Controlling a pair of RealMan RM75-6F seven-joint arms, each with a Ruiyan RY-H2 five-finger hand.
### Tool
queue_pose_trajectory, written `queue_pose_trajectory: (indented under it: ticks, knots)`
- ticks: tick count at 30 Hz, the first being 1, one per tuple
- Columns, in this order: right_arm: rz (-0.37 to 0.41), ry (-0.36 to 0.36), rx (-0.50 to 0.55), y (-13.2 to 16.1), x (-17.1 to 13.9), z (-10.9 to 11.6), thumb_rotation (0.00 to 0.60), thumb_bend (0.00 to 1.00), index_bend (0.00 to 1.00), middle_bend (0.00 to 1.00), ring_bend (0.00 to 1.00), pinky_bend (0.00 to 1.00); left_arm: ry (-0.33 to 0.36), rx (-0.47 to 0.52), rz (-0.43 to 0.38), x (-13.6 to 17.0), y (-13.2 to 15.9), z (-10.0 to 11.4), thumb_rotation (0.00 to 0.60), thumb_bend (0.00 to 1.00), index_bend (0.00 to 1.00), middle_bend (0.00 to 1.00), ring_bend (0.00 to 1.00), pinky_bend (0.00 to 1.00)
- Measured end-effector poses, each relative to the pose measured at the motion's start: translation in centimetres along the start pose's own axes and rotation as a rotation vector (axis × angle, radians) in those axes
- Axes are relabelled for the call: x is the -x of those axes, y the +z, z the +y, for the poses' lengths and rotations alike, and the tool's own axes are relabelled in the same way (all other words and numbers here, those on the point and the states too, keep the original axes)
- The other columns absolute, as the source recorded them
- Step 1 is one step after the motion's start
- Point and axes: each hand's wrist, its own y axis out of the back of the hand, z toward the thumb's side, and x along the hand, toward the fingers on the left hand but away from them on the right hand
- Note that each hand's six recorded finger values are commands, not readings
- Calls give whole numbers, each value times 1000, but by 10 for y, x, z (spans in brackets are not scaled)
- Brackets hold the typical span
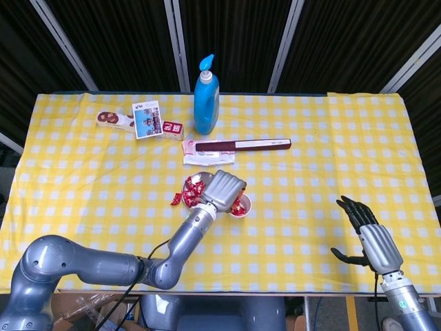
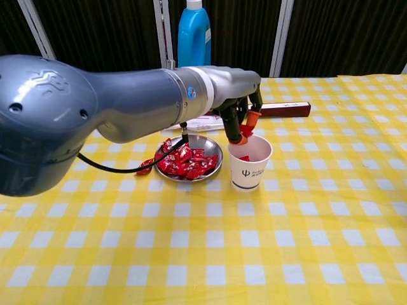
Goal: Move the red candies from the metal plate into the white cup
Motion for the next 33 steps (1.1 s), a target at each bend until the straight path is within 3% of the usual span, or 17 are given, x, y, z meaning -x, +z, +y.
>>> queue_pose_trajectory:
  ticks: [7,12,20,24,33]
  knots:
    - [0,1,1,0,0,0,600,278,0,0,0,0,-20,-1,-9,-2,10,-10,600,255,432,458,868,920]
    - [0,1,1,0,0,0,600,277,0,0,0,0,4,19,1,-2,7,-4,600,253,395,406,868,920]
    - [2,-1,-1,0,-1,0,600,277,0,0,0,0,35,35,64,3,-24,11,600,198,325,361,868,920]
    - [3,1,-4,1,0,0,600,278,0,0,0,0,4,12,114,7,-45,6,600,148,320,348,868,920]
    - [1,2,-5,1,0,-1,600,277,0,0,0,0,-101,-45,215,11,-75,-22,600,145,305,317,868,920]
